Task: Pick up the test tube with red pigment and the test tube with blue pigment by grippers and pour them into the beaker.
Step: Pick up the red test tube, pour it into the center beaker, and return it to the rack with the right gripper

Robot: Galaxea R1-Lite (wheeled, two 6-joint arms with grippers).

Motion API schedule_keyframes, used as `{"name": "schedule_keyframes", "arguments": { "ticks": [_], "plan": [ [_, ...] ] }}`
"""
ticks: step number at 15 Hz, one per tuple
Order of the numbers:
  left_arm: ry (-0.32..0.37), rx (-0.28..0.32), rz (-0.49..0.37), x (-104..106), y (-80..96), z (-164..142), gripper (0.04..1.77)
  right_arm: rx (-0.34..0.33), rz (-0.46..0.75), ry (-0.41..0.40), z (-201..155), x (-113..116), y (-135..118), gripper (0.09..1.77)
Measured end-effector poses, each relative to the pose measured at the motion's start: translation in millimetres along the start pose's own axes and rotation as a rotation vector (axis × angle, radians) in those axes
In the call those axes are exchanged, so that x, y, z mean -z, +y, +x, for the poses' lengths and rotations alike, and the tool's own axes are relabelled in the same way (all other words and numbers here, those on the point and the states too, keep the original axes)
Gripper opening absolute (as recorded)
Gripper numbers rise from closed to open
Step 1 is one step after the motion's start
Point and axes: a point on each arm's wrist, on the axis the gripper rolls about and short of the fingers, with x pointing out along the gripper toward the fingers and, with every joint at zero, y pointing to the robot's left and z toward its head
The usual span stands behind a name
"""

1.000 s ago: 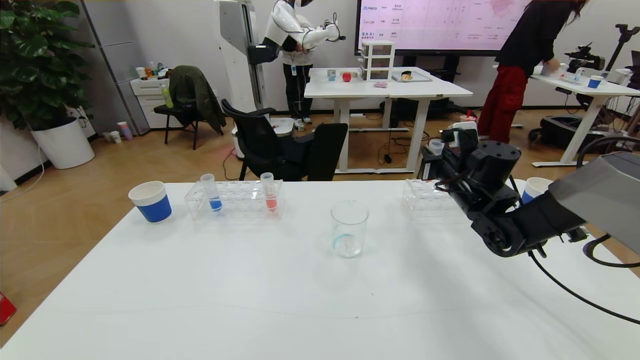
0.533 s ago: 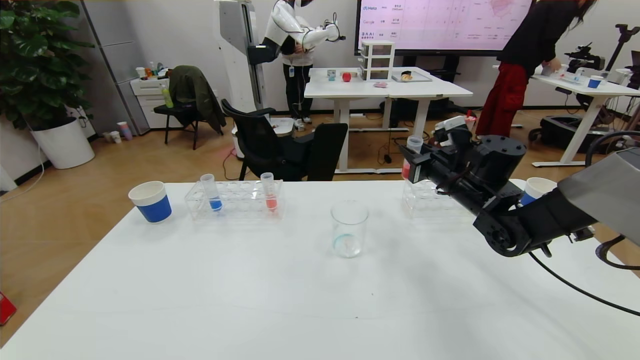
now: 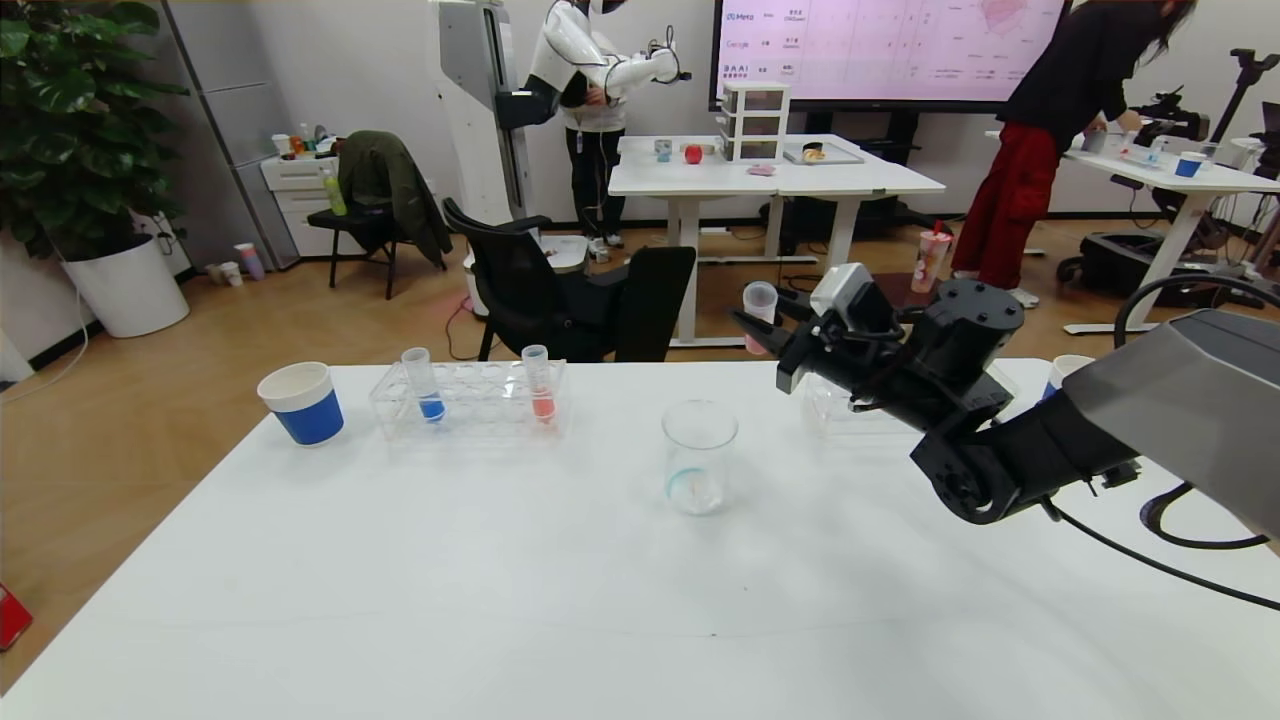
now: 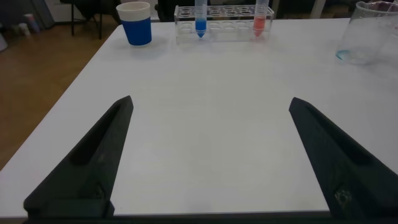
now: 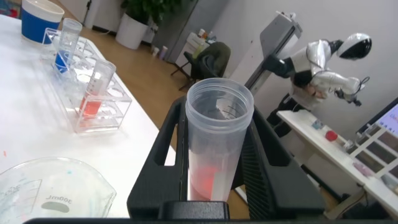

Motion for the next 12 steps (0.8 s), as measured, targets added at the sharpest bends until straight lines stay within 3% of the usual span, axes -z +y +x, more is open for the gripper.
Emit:
{"name": "schedule_keyframes", "arguments": {
  "ticks": [5,12],
  "plan": [
    [0.000,0.000,0.000,0,0.0,0,1.75,-0.088,-0.220,-0.085,13,19,1,0.51],
    [0.000,0.000,0.000,0,0.0,0,1.75,-0.151,-0.486,-0.194,25,25,-5,0.51]
  ]
}}
